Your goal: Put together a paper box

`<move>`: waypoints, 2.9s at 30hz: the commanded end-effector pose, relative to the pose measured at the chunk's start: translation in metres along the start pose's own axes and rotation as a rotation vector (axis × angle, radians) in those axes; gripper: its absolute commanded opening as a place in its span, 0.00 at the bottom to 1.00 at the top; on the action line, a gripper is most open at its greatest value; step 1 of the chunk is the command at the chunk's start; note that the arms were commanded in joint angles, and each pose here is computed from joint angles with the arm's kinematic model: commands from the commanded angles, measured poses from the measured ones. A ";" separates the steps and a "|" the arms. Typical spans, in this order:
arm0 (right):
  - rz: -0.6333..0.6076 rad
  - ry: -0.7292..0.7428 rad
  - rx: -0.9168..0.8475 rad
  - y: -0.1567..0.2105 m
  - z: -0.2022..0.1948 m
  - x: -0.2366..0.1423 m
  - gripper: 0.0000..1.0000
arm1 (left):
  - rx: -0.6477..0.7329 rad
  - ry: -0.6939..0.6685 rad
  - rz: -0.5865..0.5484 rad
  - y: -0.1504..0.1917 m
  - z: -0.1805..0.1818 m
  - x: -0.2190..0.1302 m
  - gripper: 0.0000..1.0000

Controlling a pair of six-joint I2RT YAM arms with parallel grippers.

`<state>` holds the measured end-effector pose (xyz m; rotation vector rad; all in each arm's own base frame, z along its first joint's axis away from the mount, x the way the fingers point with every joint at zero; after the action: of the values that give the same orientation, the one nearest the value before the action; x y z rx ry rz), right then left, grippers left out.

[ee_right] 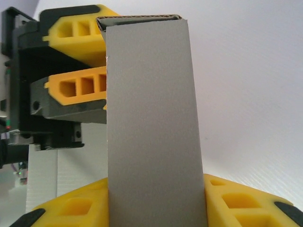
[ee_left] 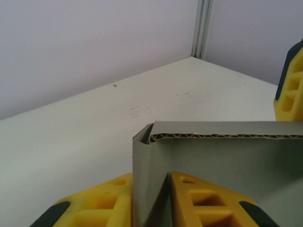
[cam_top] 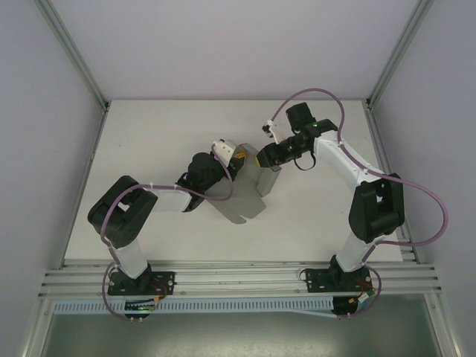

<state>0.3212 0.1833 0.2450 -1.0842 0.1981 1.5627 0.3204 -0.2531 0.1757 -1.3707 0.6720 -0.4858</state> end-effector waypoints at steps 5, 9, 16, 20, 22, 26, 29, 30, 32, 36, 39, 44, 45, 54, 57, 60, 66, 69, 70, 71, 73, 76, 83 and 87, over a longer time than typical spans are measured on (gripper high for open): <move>-0.058 0.184 -0.099 -0.002 0.003 -0.011 0.32 | -0.034 -0.034 0.108 -0.005 0.006 0.008 0.38; -0.078 0.253 -0.193 0.001 0.006 -0.008 0.31 | -0.050 0.026 0.216 0.006 0.003 0.019 0.38; -0.084 0.322 -0.412 0.017 0.013 0.006 0.31 | -0.117 0.036 0.281 0.021 0.012 0.030 0.30; -0.099 0.350 -0.443 0.023 0.007 0.012 0.31 | -0.097 0.055 0.293 0.033 0.010 0.030 0.16; -0.107 0.373 -0.439 0.025 0.001 0.017 0.31 | -0.094 0.067 0.307 0.043 0.008 0.032 0.12; -0.120 0.392 -0.423 0.025 -0.005 0.024 0.31 | -0.111 0.054 0.333 0.061 0.008 0.033 0.12; -0.134 0.400 -0.399 0.026 -0.008 0.028 0.31 | -0.115 -0.010 0.375 0.073 0.013 0.038 0.10; -0.131 0.394 -0.391 0.027 -0.009 0.030 0.31 | -0.117 -0.024 0.389 0.075 0.014 0.039 0.09; -0.137 0.390 -0.365 0.027 -0.012 0.033 0.31 | -0.128 -0.031 0.395 0.079 0.015 0.041 0.10; -0.119 0.380 -0.309 0.030 -0.018 0.044 0.31 | -0.139 -0.032 0.368 0.083 0.014 0.043 0.11; -0.107 0.374 -0.272 0.033 -0.022 0.050 0.31 | -0.132 0.000 0.384 0.087 0.011 0.046 0.08; -0.120 0.386 -0.236 0.034 -0.026 0.051 0.51 | -0.102 -0.005 0.391 0.097 0.010 0.042 0.00; -0.136 0.382 -0.223 0.032 -0.024 0.047 0.60 | -0.096 -0.004 0.385 0.099 0.009 0.041 0.00; -0.346 0.417 -0.038 0.002 -0.010 0.005 0.93 | -0.061 0.009 0.380 0.100 0.005 0.041 0.00; -0.357 0.403 0.013 -0.002 -0.015 0.005 0.94 | -0.055 0.011 0.385 0.100 0.003 0.042 0.00; -0.319 0.424 0.043 -0.004 -0.026 0.016 0.94 | -0.054 0.019 0.397 0.102 0.000 0.043 0.00; -0.221 0.463 0.109 0.001 -0.050 0.045 0.94 | -0.055 0.013 0.402 0.105 -0.002 0.042 0.00; -0.179 0.474 0.146 0.008 -0.059 0.057 0.94 | -0.066 0.006 0.407 0.107 -0.002 0.042 0.00; -0.166 0.470 0.159 0.011 -0.060 0.060 0.94 | -0.070 0.010 0.410 0.109 -0.003 0.041 0.00; -0.145 0.456 0.166 0.015 -0.061 0.065 0.93 | -0.075 0.012 0.411 0.110 -0.003 0.042 0.00; -0.118 0.449 0.188 0.024 -0.064 0.072 0.91 | -0.084 0.014 0.418 0.112 -0.003 0.043 0.00; -0.084 0.440 0.207 0.033 -0.067 0.079 0.88 | -0.091 0.013 0.421 0.114 -0.003 0.045 0.05; -0.065 0.406 0.221 0.035 -0.066 0.082 0.88 | -0.101 0.031 0.431 0.112 -0.004 0.055 0.15; -0.064 0.402 0.218 0.034 -0.066 0.081 0.88 | -0.109 0.037 0.434 0.112 -0.004 0.056 0.15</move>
<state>0.3505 0.1899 0.1746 -1.2117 0.4247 1.1154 0.3623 -0.2797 0.0894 -1.3124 0.8696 -0.2435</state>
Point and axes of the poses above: each hand's point on the last joint's axis, 136 mm out from that joint toward the fingers, its own x axis out along the fingers, its own z axis along the line the jaws close on, y = z × x, the point moved 9 cm from there along -x, back along the fingers, and after that the axes turned 6 degrees about x, right-handed, at the moved point
